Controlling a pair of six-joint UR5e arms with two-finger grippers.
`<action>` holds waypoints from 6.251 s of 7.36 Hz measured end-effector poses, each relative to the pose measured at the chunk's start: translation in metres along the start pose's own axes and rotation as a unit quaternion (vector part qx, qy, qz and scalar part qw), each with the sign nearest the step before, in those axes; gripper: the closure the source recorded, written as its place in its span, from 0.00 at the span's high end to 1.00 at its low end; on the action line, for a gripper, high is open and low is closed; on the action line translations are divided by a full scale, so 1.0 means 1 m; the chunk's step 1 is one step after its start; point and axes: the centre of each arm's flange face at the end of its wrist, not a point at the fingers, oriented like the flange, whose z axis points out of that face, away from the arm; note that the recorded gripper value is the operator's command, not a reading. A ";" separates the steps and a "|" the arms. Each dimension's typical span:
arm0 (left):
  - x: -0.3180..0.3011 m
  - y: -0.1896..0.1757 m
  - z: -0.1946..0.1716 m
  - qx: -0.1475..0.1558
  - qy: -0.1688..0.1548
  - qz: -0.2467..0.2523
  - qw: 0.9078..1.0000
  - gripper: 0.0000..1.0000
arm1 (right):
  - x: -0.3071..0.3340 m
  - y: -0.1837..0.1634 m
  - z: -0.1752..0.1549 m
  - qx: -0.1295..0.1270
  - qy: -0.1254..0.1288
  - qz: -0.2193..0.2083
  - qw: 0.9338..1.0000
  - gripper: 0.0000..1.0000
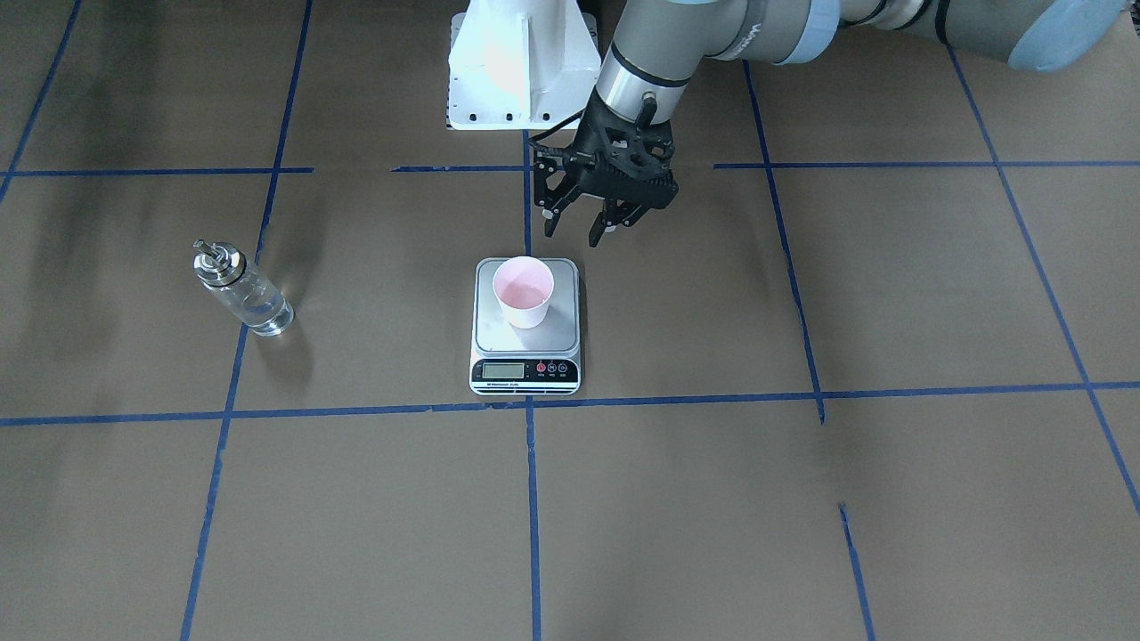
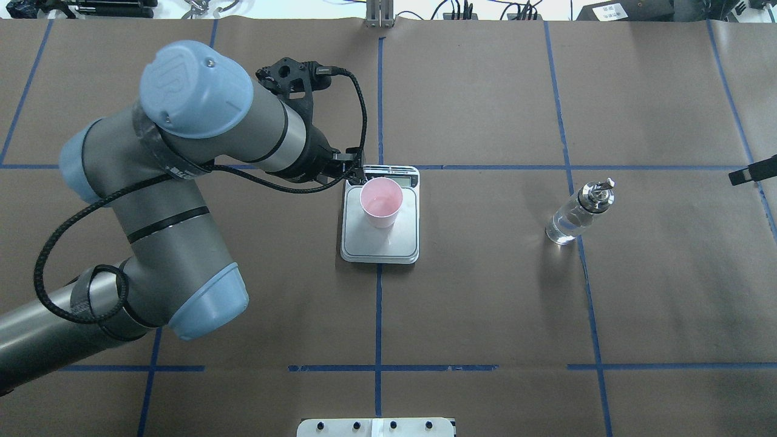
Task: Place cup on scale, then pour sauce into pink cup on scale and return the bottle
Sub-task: 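Withdraw the left gripper away while the right gripper approaches the glass bottle, then close the right gripper around the glass spout bottle, then lift the glass bottle upward with the right gripper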
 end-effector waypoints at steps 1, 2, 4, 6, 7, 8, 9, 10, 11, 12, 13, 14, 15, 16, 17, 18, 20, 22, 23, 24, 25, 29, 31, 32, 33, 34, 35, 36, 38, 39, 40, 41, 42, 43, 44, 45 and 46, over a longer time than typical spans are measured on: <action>-0.006 -0.007 -0.008 0.009 0.000 -0.003 1.000 0.58 | -0.021 0.013 0.014 0.021 -0.014 0.017 1.000 1.00; -0.010 -0.014 -0.013 0.015 -0.001 -0.006 1.000 0.58 | -0.040 0.025 0.023 0.032 -0.029 0.030 0.999 1.00; -0.014 -0.019 -0.017 0.021 -0.002 -0.009 1.000 0.58 | -0.078 0.049 0.034 0.038 -0.048 0.036 0.997 0.94; -0.017 -0.024 -0.020 0.025 -0.004 -0.012 1.000 0.58 | -0.094 0.086 0.045 0.057 -0.053 0.006 0.997 0.99; -0.019 -0.025 -0.021 0.026 -0.005 -0.013 1.000 0.58 | -0.107 0.095 0.055 0.064 -0.052 -0.002 0.997 1.00; -0.022 -0.026 -0.021 0.027 -0.006 -0.014 0.999 0.58 | -0.133 0.102 0.072 0.082 -0.044 -0.013 0.996 1.00; -0.027 -0.028 -0.023 0.030 -0.009 -0.016 0.999 0.58 | -0.166 0.113 0.095 0.111 -0.030 -0.032 0.993 1.00; -0.037 -0.032 -0.022 0.032 -0.016 -0.019 0.999 0.58 | -0.189 0.126 0.113 0.134 -0.019 -0.043 0.990 1.00; -0.050 -0.034 -0.021 0.033 -0.024 -0.022 0.999 0.58 | -0.203 0.135 0.123 0.146 -0.016 -0.038 0.989 1.00; -0.064 -0.038 -0.020 0.036 -0.033 -0.026 0.998 0.57 | -0.212 0.141 0.130 0.162 -0.010 -0.024 0.986 1.00; -0.082 -0.044 -0.021 0.040 -0.044 -0.029 0.998 0.57 | -0.221 0.148 0.139 0.190 0.002 -0.014 0.982 1.00; -0.103 -0.051 -0.023 0.044 -0.059 -0.015 0.997 0.57 | -0.229 0.155 0.146 0.222 0.017 -0.012 0.975 1.00; -0.123 -0.056 -0.025 0.045 -0.073 0.006 0.996 0.57 | -0.233 0.158 0.149 0.246 0.028 -0.007 0.969 1.00; -0.143 -0.058 -0.025 0.044 -0.087 0.021 0.995 0.57 | -0.234 0.159 0.150 0.266 0.034 0.006 0.963 1.00; -0.164 -0.060 -0.025 0.042 -0.102 0.040 0.993 0.57 | -0.234 0.160 0.151 0.286 0.039 0.021 0.957 1.00; -0.190 -0.064 -0.028 0.039 -0.120 0.062 0.990 0.57 | -0.234 0.161 0.152 0.304 0.049 0.027 0.951 1.00; -0.241 -0.073 -0.037 0.032 -0.152 0.100 0.983 0.58 | -0.237 0.162 0.157 0.326 0.075 0.024 0.942 1.00; -0.262 -0.073 -0.041 0.021 -0.158 0.115 0.981 0.58 | -0.246 0.158 0.167 0.337 0.095 0.018 0.937 1.00; -0.265 -0.073 -0.041 0.019 -0.157 0.117 0.980 0.58 | -0.247 0.157 0.171 0.341 0.103 0.016 0.934 1.00; -0.268 -0.073 -0.042 0.017 -0.158 0.117 0.980 0.58 | -0.244 0.157 0.175 0.344 0.112 0.014 0.932 1.00; -0.271 -0.073 -0.042 0.016 -0.159 0.116 0.980 0.58 | -0.244 0.156 0.182 0.349 0.118 0.012 0.929 1.00; -0.270 -0.071 -0.045 0.017 -0.157 0.117 0.980 0.58 | -0.241 0.154 0.209 0.361 0.134 0.008 0.923 1.00; -0.269 -0.071 -0.046 0.017 -0.157 0.116 0.981 0.59 | -0.244 0.152 0.213 0.365 0.134 0.008 0.921 0.99; -0.269 -0.071 -0.046 0.017 -0.157 0.116 0.981 0.59 | -0.247 0.151 0.215 0.366 0.132 0.009 0.921 0.99; -0.269 -0.071 -0.046 0.017 -0.157 0.116 0.981 0.59 | -0.247 0.151 0.217 0.366 0.133 0.007 0.921 0.99; -0.269 -0.071 -0.046 0.017 -0.157 0.116 0.981 0.59 | -0.249 0.150 0.219 0.368 0.134 0.006 0.920 0.98; -0.269 -0.071 -0.046 0.017 -0.157 0.116 0.981 0.59 | -0.252 0.147 0.221 0.375 0.135 0.005 0.917 0.97; -0.269 -0.071 -0.046 0.017 -0.157 0.116 0.981 0.59 | -0.254 0.145 0.224 0.383 0.139 0.004 0.913 0.97; -0.269 -0.071 -0.047 0.018 -0.157 0.116 0.981 0.59 | -0.253 0.142 0.226 0.396 0.146 0.003 0.907 0.97; -0.269 -0.071 -0.047 0.018 -0.157 0.116 0.981 0.59 | -0.252 0.141 0.226 0.399 0.148 0.003 0.905 0.97; -0.268 -0.071 -0.048 0.019 -0.156 0.116 0.981 0.59 | -0.252 0.140 0.226 0.402 0.149 0.004 0.903 0.97; -0.267 -0.070 -0.049 0.019 -0.156 0.117 0.981 0.59 | -0.251 0.138 0.224 0.407 0.150 0.005 0.901 0.97; -0.266 -0.070 -0.050 0.020 -0.155 0.117 0.981 0.59 | -0.251 0.135 0.223 0.413 0.151 0.008 0.898 0.97; -0.266 -0.070 -0.050 0.020 -0.155 0.117 0.981 0.59 | -0.250 0.131 0.223 0.417 0.153 0.010 0.896 0.97; -0.266 -0.069 -0.051 0.021 -0.155 0.117 0.981 0.59 | -0.250 0.128 0.223 0.419 0.153 0.011 0.895 0.97; -0.267 -0.069 -0.051 0.020 -0.155 0.118 0.981 0.59 | -0.252 0.126 0.224 0.421 0.153 0.012 0.894 0.97; -0.267 -0.069 -0.051 0.020 -0.156 0.118 0.981 0.59 | -0.253 0.123 0.225 0.423 0.152 0.014 0.893 0.97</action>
